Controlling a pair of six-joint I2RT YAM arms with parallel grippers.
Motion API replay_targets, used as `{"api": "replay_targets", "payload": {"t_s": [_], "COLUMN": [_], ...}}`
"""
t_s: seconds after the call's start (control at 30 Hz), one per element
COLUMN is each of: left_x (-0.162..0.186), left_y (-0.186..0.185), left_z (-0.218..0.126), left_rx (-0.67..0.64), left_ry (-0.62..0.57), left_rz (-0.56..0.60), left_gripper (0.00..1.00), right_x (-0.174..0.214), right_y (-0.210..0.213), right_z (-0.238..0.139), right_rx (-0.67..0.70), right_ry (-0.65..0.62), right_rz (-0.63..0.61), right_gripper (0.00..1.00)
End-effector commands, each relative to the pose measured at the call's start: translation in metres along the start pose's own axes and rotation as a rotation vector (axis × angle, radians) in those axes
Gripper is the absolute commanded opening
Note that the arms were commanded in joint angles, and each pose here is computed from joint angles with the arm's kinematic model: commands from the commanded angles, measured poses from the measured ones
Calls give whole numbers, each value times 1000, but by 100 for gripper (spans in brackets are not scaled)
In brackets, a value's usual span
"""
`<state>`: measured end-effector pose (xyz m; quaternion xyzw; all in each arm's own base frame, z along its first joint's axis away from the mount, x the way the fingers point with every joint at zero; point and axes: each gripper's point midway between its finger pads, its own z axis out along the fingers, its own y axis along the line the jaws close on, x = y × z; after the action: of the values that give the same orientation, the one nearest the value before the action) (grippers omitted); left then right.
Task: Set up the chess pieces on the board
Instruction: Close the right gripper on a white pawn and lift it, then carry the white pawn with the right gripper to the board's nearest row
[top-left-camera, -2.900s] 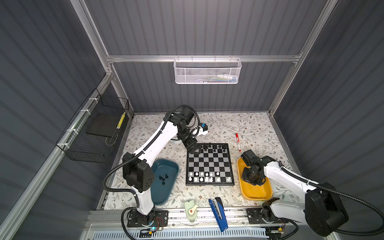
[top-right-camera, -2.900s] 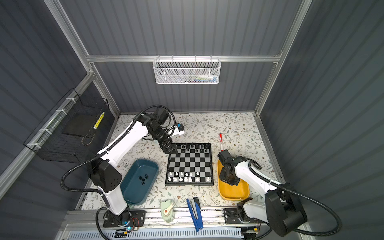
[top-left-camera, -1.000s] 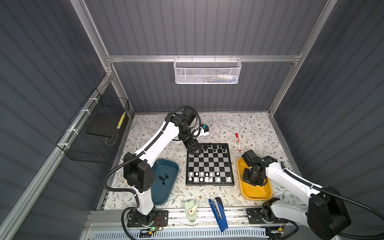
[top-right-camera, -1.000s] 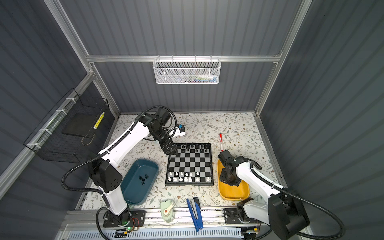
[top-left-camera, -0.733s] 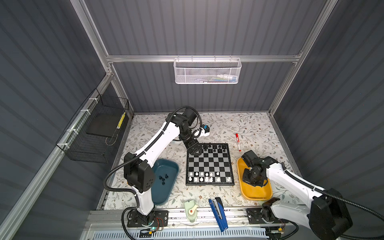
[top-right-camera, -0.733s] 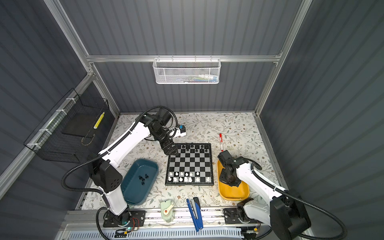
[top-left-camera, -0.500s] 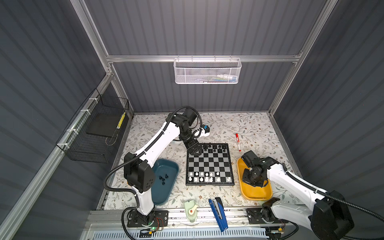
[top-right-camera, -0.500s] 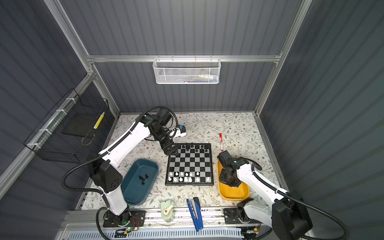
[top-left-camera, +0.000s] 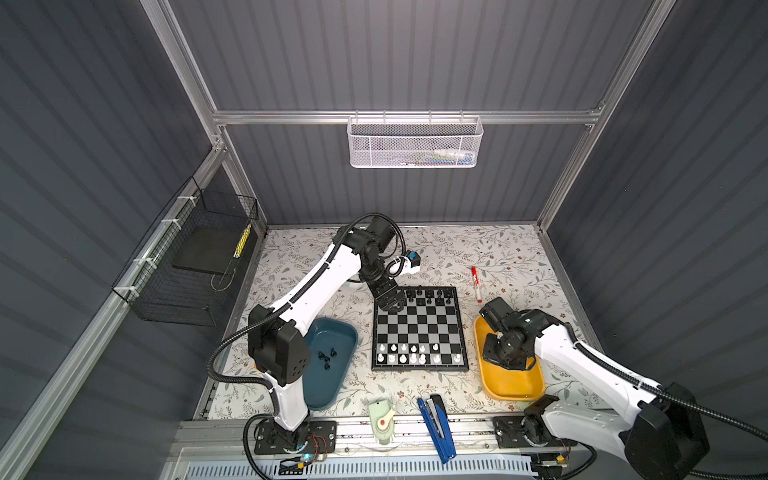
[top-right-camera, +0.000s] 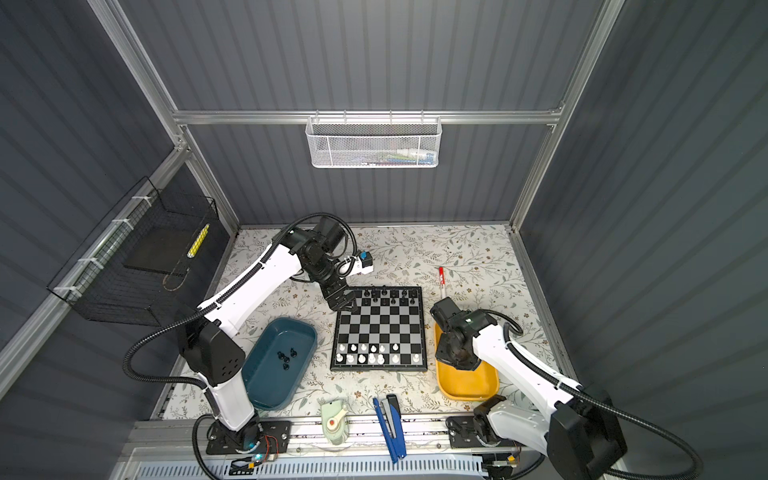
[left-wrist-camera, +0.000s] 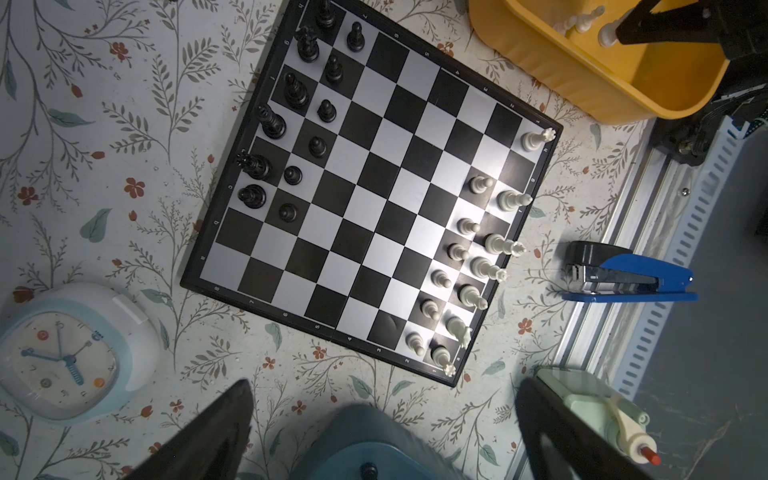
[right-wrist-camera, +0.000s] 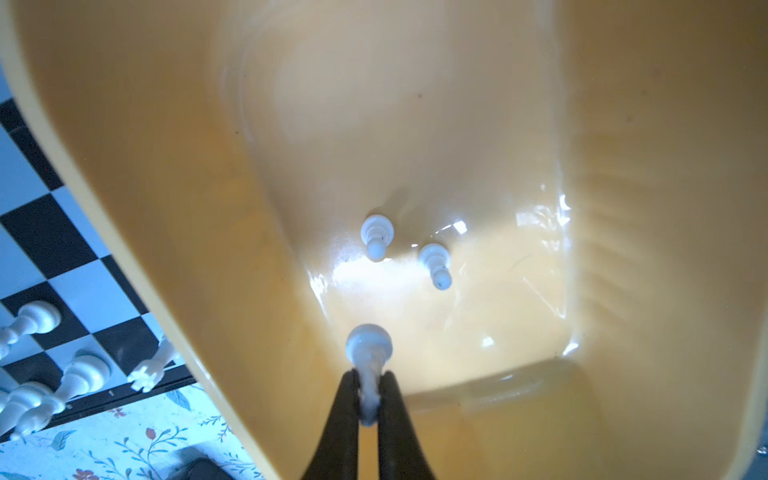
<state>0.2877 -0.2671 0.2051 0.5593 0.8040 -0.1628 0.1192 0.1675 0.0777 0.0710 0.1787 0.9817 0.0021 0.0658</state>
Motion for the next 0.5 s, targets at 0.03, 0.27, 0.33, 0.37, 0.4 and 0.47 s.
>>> {"api": "replay_targets", "payload": {"t_s": [0.03,0.27,0.33,0.37,0.4,0.47], "left_x": [7,6,7,7,7,7], "left_y": [-6,-6,-6,-6,-6,-7], "left_z": [5,6,7,6,7,7], "left_rx": [21,18,21,21,21,22], "left_ry": [40,42,46,46,47,47], "left_rz": [10,14,13,13,14,15], "left_gripper": [100,99,100,100,100,99], "right_x": [-3,-5,-6,-7,-7,-8], "right_y": [-3,0,2,2,3,4], "right_z": [-11,-17,-17,-18,-18,-20], "right_rx": [22,21,22,25,24,22], "right_ry": [-20,-31,-32,-34,-35,-37], "right_rz": [3,-11,-20,-21,-24,-31], "right_gripper": [9,9,9,9,9,10]}}
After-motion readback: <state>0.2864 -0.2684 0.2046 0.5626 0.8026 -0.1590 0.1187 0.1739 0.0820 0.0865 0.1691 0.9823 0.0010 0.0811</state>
